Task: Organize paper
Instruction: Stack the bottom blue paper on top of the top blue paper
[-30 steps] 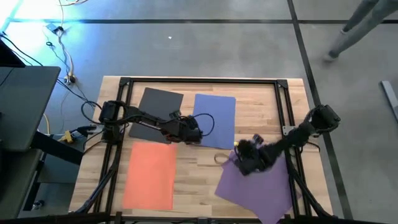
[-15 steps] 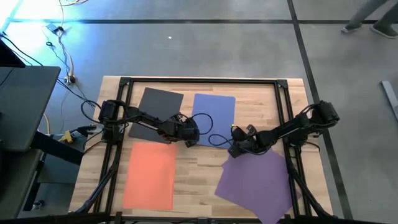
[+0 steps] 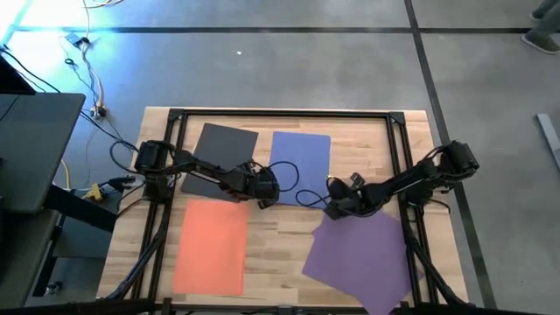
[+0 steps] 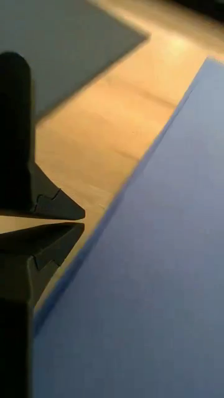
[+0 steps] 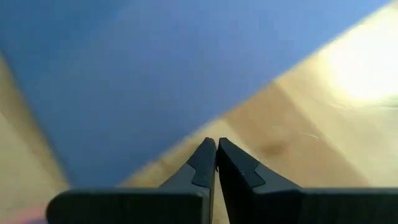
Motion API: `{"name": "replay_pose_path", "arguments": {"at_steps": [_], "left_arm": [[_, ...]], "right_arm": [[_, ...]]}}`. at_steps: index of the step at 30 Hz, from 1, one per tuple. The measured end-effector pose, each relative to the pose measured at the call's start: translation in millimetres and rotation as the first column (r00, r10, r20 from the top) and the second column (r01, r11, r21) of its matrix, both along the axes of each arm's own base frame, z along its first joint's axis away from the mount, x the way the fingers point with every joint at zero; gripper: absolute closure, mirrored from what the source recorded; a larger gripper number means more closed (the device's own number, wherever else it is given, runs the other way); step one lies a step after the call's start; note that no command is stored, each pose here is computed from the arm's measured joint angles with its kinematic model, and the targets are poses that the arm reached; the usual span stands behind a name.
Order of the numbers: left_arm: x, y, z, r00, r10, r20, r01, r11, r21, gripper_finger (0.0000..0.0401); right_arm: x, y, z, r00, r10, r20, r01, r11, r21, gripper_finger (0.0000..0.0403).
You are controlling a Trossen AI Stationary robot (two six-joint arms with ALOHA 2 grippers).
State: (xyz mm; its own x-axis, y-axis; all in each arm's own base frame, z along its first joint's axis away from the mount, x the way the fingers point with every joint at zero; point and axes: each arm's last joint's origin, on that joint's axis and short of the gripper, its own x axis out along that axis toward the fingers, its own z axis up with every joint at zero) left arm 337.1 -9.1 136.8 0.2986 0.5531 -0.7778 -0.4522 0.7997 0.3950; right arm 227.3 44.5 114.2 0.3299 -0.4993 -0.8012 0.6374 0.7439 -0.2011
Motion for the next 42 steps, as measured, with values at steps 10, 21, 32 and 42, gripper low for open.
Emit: {"name": "replay_pose_path", "arguments": {"at_steps": [10,21,32,42], "left_arm": [[3.9,-16.8,35.0,0.982,-0.057,0.180,0.048,0.997,0.054,0.0401],[22.3,-3.7,-16.9,0.991,-0.078,0.105,0.074,0.996,0.045,0.0401],[23.3,4.6,-27.5,0.994,-0.026,0.103,0.027,1.000,-0.004,0.0401],[20.8,0.7,-28.3,0.996,-0.011,0.092,0.013,1.000,-0.021,0.0401]], "right_arm": [[-16.6,25.8,29.9,0.989,0.059,0.137,-0.065,0.997,0.038,0.0301],[7.4,22.2,-7.1,0.939,0.127,0.321,-0.147,0.989,0.036,0.0281],[22.3,-20.7,-26.4,0.971,0.098,0.220,-0.102,0.995,0.005,0.0281],[22.7,-23.4,-26.9,0.967,0.200,0.159,-0.201,0.980,-0.009,0.0281]]}}
